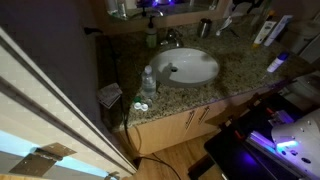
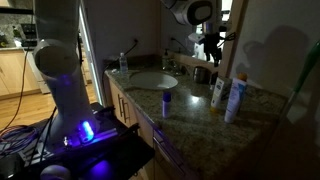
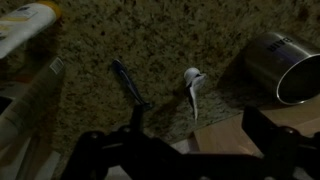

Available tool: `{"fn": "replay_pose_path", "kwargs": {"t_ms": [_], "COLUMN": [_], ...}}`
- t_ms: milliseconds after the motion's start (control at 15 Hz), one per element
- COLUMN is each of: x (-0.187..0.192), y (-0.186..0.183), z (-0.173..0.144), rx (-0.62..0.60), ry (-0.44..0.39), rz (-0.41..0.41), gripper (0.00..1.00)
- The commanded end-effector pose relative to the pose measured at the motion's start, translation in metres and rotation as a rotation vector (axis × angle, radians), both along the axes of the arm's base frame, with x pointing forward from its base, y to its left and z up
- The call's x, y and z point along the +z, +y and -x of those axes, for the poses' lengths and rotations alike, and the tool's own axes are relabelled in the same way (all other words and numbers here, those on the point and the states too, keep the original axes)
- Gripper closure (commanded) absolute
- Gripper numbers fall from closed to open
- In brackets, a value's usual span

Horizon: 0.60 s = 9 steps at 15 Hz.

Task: Remove the toothbrush from the silver cup and place it on the left side of the counter, place the toothpaste inside the silver cup

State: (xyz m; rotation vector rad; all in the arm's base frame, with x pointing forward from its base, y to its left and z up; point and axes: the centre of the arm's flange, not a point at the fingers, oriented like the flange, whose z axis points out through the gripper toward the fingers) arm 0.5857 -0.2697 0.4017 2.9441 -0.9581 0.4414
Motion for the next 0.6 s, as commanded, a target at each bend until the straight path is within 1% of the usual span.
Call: {"fn": "replay_pose_path", "kwargs": {"t_ms": [0,133,267,533], "x": [-0.027,-0.041,-0.057,-0.084], "y": [0.0,-0.005,-0.009,-0.01], "z": [-0.004,-0.008,-0.012,-0.021], "rx": [-0.01,-0.015,-0.032,-0.066], "ry": [-0.019,-0.059,-0.093,-0.135], "rz": [0.038,0.033,0.051,0.046], "gripper": [0.0,0.0,0.0,0.0]}}
